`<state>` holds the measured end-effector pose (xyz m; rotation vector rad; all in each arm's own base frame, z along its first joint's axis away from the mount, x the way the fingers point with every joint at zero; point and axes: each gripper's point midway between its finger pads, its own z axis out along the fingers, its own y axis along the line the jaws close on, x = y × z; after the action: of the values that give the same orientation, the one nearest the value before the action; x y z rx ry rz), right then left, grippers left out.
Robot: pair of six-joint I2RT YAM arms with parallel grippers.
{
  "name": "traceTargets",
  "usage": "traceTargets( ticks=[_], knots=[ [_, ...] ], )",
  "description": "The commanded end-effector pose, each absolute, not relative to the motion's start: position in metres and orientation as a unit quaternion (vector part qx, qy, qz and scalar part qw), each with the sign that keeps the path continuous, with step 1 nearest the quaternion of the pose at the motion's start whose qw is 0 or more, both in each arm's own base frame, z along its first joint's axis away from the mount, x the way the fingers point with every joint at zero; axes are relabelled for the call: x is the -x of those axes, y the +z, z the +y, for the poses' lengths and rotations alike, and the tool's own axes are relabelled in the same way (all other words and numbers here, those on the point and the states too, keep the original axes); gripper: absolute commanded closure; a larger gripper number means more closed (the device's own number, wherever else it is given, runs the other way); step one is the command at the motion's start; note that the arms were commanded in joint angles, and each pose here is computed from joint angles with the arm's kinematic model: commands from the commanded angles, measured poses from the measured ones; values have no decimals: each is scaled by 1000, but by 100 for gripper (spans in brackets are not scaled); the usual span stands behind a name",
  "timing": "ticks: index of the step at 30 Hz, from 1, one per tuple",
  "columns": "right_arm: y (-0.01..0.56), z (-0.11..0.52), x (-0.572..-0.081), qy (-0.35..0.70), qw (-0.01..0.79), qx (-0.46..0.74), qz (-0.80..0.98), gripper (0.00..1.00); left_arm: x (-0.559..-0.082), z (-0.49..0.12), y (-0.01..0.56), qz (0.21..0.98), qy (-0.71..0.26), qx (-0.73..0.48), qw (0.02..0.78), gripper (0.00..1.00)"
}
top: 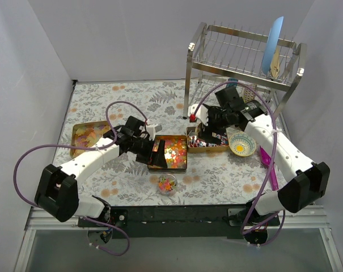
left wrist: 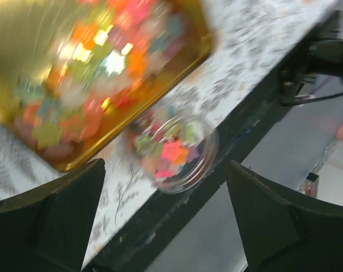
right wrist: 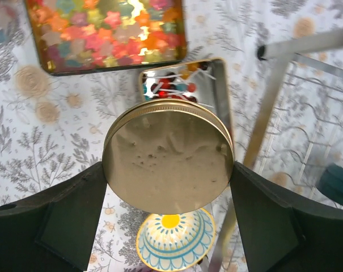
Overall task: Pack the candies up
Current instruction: Pick up the bottle lid at the center of the board, then move the packing bottle to the center of the board.
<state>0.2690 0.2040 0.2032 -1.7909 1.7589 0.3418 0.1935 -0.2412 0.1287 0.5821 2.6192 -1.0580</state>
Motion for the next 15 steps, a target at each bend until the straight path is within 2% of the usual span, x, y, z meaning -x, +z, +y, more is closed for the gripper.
traceTargets(
  ticks=[1,5,8,15],
  knots=[
    [234,200,-281,147,316,615,707,17,-175,-212,99,948,-287,-103,88,17],
    [242,199,-284,147,324,602,714,17,-152,-215,81,952,-286,-99,50,22],
    [244,199,-284,147,327,597,718,17,-142,-227,86,942,-316,-104,51,23],
    [244,192,-275,145,327,580,732,17,-134,-261,91,910,-382,-130,96,22]
  ],
)
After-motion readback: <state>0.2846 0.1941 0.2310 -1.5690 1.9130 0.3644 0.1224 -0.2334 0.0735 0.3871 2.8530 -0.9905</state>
